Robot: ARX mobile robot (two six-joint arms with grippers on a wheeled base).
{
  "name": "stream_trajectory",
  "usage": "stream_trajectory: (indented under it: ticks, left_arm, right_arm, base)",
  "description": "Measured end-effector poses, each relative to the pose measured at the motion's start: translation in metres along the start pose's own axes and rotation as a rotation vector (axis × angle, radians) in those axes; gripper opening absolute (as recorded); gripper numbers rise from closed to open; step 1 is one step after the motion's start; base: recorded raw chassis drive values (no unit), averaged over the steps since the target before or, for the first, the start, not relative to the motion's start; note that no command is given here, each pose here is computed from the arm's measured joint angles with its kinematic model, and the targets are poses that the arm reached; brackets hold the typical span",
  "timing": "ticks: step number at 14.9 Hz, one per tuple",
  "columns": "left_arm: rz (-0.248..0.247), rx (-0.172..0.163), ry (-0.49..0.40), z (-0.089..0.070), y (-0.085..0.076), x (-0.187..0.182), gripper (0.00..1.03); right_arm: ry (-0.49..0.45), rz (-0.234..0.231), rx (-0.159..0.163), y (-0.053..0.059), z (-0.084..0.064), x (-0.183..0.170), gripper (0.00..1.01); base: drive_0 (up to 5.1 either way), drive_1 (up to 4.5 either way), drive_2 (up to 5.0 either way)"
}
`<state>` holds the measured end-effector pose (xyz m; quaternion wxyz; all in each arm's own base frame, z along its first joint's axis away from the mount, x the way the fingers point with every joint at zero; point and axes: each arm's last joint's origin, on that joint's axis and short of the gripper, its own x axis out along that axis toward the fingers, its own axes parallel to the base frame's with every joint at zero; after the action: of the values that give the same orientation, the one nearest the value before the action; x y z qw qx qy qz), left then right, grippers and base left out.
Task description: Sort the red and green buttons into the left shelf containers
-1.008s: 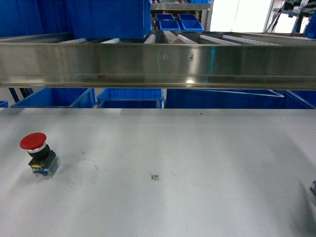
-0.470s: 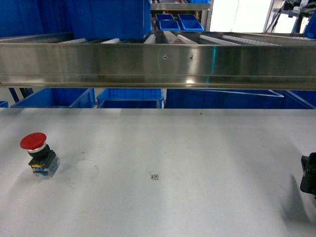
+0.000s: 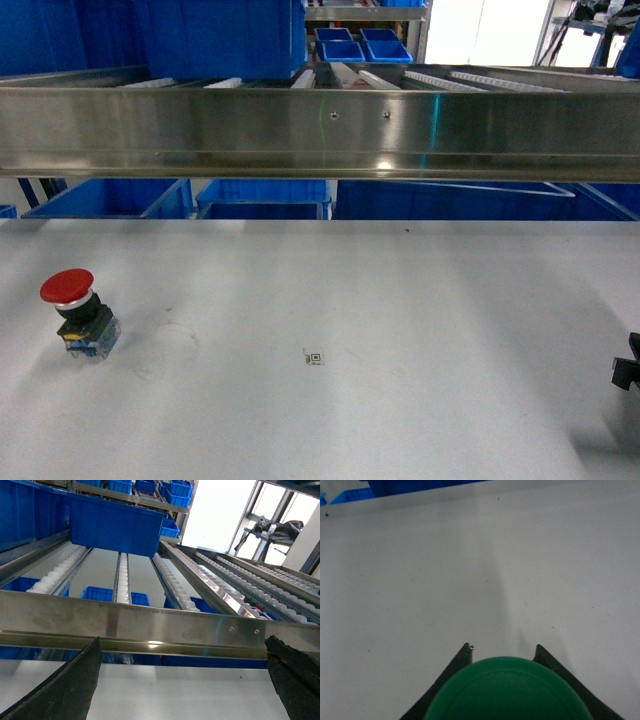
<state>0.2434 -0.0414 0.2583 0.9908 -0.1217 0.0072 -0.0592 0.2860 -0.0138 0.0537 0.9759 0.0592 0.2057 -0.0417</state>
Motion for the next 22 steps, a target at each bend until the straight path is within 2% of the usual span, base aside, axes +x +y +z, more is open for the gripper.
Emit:
stream_trajectory:
  ticks: [1, 4, 5, 7, 8, 10, 11, 12, 15, 17, 18, 20, 22]
  left_arm:
    - [0.000, 0.000, 0.000, 0.000, 0.000, 0.000, 0.98]
    - [0.000, 0.000, 0.000, 0.000, 0.000, 0.000, 0.98]
    - [0.000, 0.000, 0.000, 0.000, 0.000, 0.000, 0.98]
    - [0.000, 0.000, 0.000, 0.000, 0.000, 0.000, 0.98]
    - [0.000, 0.000, 0.000, 0.000, 0.000, 0.000, 0.98]
    - [0.000, 0.000, 0.000, 0.000, 0.000, 0.000, 0.98]
    - [0.000, 0.000, 0.000, 0.000, 0.000, 0.000, 0.98]
    - [0.000, 0.000, 0.000, 0.000, 0.000, 0.000, 0.98]
    - [0.000, 0.000, 0.000, 0.000, 0.000, 0.000, 0.98]
    - [0.000, 0.000, -0.001, 0.000, 0.000, 0.000, 0.98]
    - [0.000, 0.000, -0.001, 0.000, 0.000, 0.000, 0.98]
    - [0.000, 0.000, 0.000, 0.000, 0.000, 0.000, 0.98]
    - [-0.001, 0.000, -0.010, 0.001, 0.000, 0.000, 0.98]
  right_arm:
    - [-0.009, 0.009, 0.000, 0.000, 0.001, 0.000, 0.28]
    - [-0.038, 0.050, -0.007, 0.001, 0.006, -0.020, 0.26]
    - [-0.057, 0.062, -0.018, 0.000, 0.016, -0.040, 0.26]
    - [-0.139, 0.134, -0.042, 0.006, 0.053, -0.084, 0.26]
    - [-0.182, 0.152, -0.056, 0.009, 0.067, -0.098, 0.26]
    - [-0.288, 0.170, -0.093, 0.016, 0.095, -0.130, 0.26]
    - [-0.380, 0.162, -0.125, 0.020, 0.108, -0.153, 0.26]
    - [-0.427, 0.149, -0.139, 0.023, 0.111, -0.160, 0.26]
    - [-0.360, 0.129, -0.172, 0.029, 0.090, -0.147, 0.26]
    - [-0.369, 0.108, -0.184, 0.030, 0.089, -0.144, 0.26]
    - [-0.351, 0.099, -0.191, 0.029, 0.087, -0.142, 0.26]
    - [-0.238, 0.071, -0.199, 0.028, 0.075, -0.133, 0.26]
    - [-0.236, 0.071, -0.198, 0.027, 0.074, -0.133, 0.26]
  base:
    - [0.0, 0.00, 0.0]
    - [0.0, 0.00, 0.0]
    - [0.0, 0.00, 0.0]
    - [0.0, 0.00, 0.0]
    - [0.0, 0.00, 0.0]
    - [0.0, 0.00, 0.0]
    - [0.0, 0.00, 0.0]
    - [0.0, 0.00, 0.0]
    - [0.0, 0.00, 0.0]
    - [0.0, 0.00, 0.0]
    - [0.0, 0.00, 0.0]
    - [0.0, 0.00, 0.0]
    - [0.0, 0.00, 0.0]
